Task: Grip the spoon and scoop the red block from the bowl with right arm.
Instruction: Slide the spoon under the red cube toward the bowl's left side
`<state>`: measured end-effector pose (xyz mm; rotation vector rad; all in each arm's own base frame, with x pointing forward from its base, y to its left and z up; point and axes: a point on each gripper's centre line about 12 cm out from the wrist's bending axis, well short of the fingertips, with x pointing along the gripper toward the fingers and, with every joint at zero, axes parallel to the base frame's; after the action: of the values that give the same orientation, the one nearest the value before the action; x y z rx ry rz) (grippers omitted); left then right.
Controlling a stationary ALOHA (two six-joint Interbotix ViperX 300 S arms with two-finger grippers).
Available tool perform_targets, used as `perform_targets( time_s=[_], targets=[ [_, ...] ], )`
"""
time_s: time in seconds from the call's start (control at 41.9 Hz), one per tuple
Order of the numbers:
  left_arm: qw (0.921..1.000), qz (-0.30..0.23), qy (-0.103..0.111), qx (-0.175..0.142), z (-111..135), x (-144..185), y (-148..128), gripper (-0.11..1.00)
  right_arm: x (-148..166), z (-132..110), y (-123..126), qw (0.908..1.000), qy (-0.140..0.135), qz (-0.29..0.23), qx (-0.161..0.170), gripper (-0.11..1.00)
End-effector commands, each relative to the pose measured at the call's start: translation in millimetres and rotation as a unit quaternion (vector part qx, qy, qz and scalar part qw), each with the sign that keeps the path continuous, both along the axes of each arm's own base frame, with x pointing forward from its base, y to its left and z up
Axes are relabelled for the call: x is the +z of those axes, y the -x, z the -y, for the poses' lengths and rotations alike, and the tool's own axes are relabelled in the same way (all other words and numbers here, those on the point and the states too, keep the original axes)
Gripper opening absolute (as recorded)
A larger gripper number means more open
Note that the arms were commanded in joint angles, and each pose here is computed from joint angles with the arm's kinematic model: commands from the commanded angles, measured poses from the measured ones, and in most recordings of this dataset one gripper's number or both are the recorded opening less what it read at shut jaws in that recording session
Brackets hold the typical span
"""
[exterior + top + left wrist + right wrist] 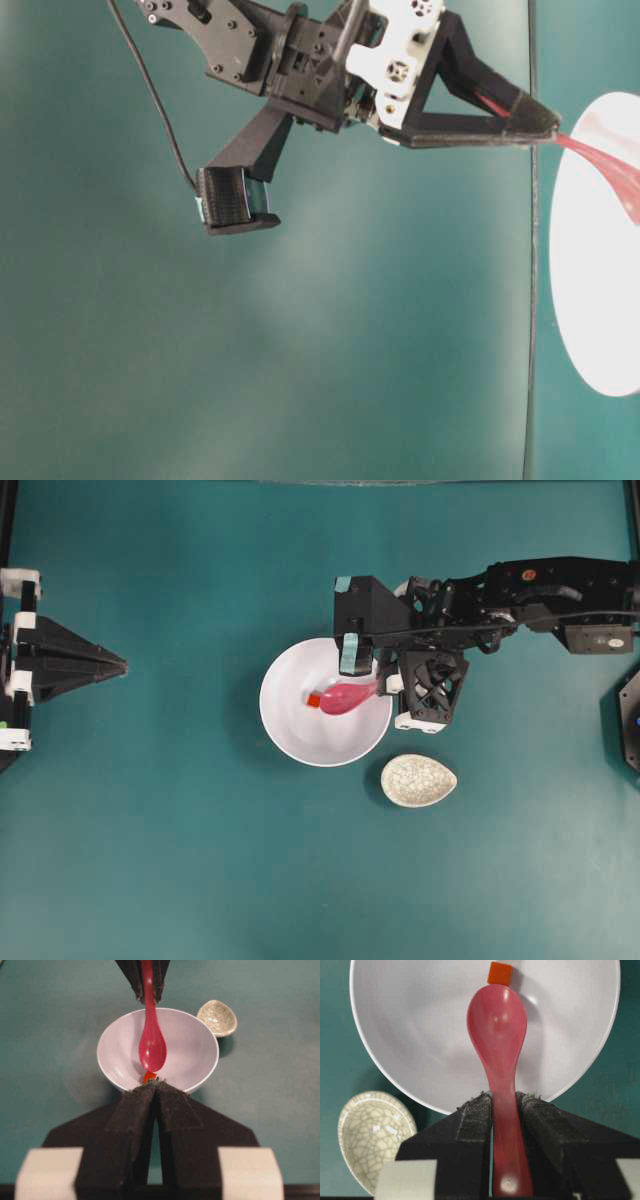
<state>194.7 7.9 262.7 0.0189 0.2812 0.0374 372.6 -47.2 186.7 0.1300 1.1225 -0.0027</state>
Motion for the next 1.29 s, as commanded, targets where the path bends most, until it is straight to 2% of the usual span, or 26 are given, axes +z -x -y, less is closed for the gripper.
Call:
perform_targets(
  time_s=[0.0, 0.429, 0.74, 1.264],
  targets=[
    [0.9999, 0.012, -0.003, 0.000, 0, 9, -2, 0.00, 15, 0, -4, 0.9998, 0.004, 0.020, 0.001, 0.24],
    [0.9999, 0.012, -0.003, 0.000, 0, 9, -2, 0.00, 19, 0, -1, 0.9998, 0.002, 0.019, 0.002, 0.24],
    [0.9999, 0.012, -0.003, 0.001, -1, 9, -2, 0.00, 18, 2, -3, 0.9995, 0.017, 0.026, 0.007, 0.24],
    [0.9999, 0.012, -0.003, 0.000, 0, 9, -2, 0.00, 12, -3, -13, 0.9993, 0.020, 0.029, 0.016, 0.24]
  ],
)
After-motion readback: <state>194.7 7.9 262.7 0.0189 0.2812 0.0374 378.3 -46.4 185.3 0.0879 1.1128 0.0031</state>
